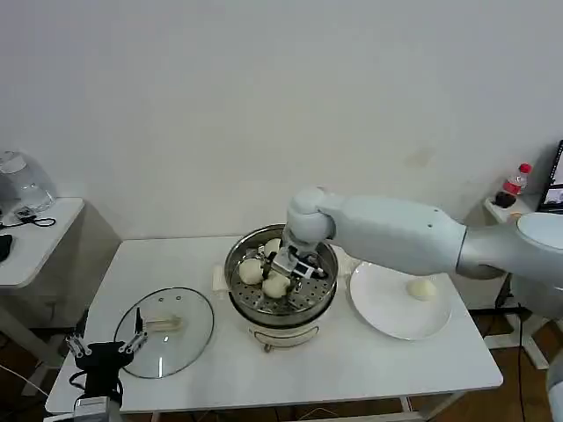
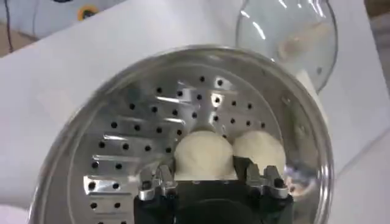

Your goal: Take steamed baozi put them in steamer then cover it.

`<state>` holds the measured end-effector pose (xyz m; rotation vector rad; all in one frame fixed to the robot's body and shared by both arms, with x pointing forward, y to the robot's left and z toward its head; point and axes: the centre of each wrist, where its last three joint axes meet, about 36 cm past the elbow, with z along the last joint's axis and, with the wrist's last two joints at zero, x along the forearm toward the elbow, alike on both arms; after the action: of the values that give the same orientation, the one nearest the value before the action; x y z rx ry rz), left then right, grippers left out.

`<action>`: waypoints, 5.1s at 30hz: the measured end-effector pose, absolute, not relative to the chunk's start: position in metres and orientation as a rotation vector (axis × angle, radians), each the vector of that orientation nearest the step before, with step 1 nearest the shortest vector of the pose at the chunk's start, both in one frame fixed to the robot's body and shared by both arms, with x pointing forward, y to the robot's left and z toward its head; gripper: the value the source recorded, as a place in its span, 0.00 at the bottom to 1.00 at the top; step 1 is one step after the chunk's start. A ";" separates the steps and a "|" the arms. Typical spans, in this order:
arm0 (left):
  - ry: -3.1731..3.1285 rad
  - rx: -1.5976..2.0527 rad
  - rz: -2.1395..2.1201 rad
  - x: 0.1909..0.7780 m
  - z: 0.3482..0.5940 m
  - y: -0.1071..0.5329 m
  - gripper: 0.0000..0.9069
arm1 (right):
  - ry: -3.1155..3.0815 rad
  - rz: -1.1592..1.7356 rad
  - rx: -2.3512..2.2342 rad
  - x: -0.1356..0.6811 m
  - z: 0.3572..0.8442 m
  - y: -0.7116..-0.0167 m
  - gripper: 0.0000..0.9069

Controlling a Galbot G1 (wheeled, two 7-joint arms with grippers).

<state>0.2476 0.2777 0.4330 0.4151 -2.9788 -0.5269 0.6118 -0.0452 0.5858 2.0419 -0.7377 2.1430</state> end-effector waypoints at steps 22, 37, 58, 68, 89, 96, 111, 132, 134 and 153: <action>-2.987 0.412 -0.526 0.249 0.434 0.277 1.00 | -0.670 2.162 2.080 0.611 0.592 -0.051 1.00; -2.982 0.373 -0.519 0.252 0.435 0.274 1.00 | -0.919 2.124 1.937 0.639 0.647 -0.092 1.00; -3.005 0.274 -0.508 0.266 0.435 0.272 1.00 | -1.455 1.681 1.335 0.643 0.654 -0.327 1.00; -2.987 0.275 -0.520 0.266 0.429 0.274 1.00 | -1.461 1.565 1.161 0.629 0.596 -0.398 1.00; -2.966 0.302 -0.535 0.261 0.428 0.278 1.00 | -1.429 1.446 1.067 0.659 0.486 -0.427 1.00; -2.961 0.308 -0.536 0.261 0.426 0.279 1.00 | -1.423 1.411 1.054 0.667 0.465 -0.425 1.00; -2.957 0.317 -0.531 0.260 0.425 0.280 1.00 | -1.408 1.377 1.040 0.677 0.445 -0.420 0.70; -2.965 0.310 -0.522 0.260 0.427 0.277 1.00 | -1.501 1.458 1.060 0.684 0.559 -0.395 0.72; -2.965 0.308 -0.525 0.260 0.427 0.277 1.00 | -1.523 1.478 1.071 0.683 0.580 -0.385 0.72; -2.981 0.318 -0.526 0.266 0.428 0.276 1.00 | -1.653 1.545 1.295 0.648 0.699 -0.212 0.73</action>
<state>0.2655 0.2758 0.4285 0.3182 -2.9811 -0.5263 0.6483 -0.2117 0.6991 1.2948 -1.6527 1.5452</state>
